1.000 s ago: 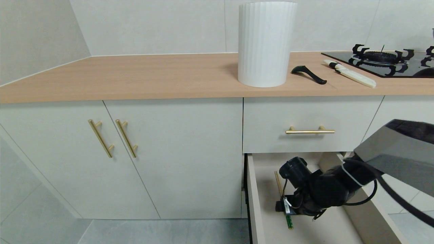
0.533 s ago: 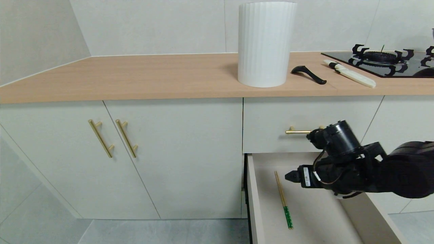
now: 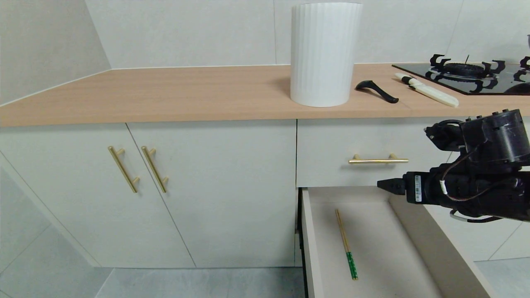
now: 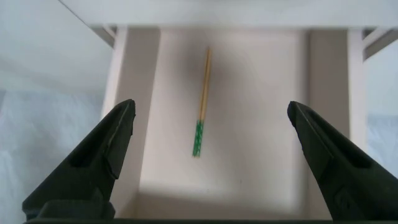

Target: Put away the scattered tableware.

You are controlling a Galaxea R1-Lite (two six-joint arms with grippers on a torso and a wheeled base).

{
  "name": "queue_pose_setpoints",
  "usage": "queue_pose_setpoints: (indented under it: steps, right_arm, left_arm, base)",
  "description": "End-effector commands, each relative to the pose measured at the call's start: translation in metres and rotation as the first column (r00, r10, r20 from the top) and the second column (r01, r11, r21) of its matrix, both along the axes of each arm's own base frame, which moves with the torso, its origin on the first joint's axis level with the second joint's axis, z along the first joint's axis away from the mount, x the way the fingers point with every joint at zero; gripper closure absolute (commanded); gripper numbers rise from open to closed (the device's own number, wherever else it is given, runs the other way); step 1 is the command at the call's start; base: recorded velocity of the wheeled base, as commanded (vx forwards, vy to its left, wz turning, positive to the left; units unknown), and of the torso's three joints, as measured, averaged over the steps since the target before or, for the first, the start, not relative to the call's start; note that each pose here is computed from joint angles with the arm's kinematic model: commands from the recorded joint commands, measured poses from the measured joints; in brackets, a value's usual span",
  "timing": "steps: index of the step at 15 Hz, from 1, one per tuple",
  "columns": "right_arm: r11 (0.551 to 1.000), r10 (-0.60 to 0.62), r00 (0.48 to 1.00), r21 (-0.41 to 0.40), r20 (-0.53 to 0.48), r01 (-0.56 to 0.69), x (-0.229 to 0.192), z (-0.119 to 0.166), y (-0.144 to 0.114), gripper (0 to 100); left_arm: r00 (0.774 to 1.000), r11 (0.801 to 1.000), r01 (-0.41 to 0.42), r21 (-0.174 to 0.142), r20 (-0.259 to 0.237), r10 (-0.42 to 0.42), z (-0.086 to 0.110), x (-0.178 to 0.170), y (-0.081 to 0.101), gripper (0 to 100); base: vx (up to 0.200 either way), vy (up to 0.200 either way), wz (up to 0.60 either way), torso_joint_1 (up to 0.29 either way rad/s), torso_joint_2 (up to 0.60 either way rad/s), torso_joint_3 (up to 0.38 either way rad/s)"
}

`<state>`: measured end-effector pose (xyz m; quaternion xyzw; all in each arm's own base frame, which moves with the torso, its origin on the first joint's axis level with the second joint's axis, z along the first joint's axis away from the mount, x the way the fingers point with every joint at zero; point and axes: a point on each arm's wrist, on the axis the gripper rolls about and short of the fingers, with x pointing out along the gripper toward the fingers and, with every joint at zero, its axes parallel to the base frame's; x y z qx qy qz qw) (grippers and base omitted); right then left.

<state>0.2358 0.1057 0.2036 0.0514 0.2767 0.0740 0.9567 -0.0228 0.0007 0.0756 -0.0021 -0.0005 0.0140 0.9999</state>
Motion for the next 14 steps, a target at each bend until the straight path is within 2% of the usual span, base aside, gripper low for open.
queue_pose_setpoints:
  steps: [1, 6, 9, 14]
  right_arm:
    - [1.0, -0.003, 1.0, 0.008, 0.017, 0.003, -0.0032, 0.0047, -0.0024, 0]
    - [1.0, -0.003, 1.0, -0.013, 0.014, 0.003, -0.0024, 0.0026, -0.005, 0]
    - [1.0, 0.0, 1.0, -0.029, 0.011, 0.0, -0.0026, 0.0009, -0.0072, 0]
    - [0.999, 0.001, 1.0, -0.033, 0.005, -0.001, -0.0018, -0.0006, -0.0069, 0]
  left_arm:
    - [1.0, 1.0, -0.001, 0.0, 0.001, 0.001, 0.0001, 0.0, 0.0, 0]
    - [1.0, 1.0, -0.001, 0.0, 0.001, 0.001, 0.0001, 0.0, 0.0, 0]
    - [1.0, 1.0, -0.001, 0.0, 0.001, 0.001, 0.0001, 0.0, 0.0, 0]
    - [1.0, 1.0, -0.001, 0.0, 0.001, 0.001, 0.0001, 0.0, 0.0, 0]
  base:
    - [0.0, 0.0, 0.0, 0.0, 0.0, 0.0]
    - [0.0, 0.0, 0.0, 0.007, -0.03, -0.028]
    - [0.0, 0.0, 0.0, 0.084, -0.24, -0.266]
    - [0.0, 0.0, 0.0, 0.138, -0.5, -0.308]
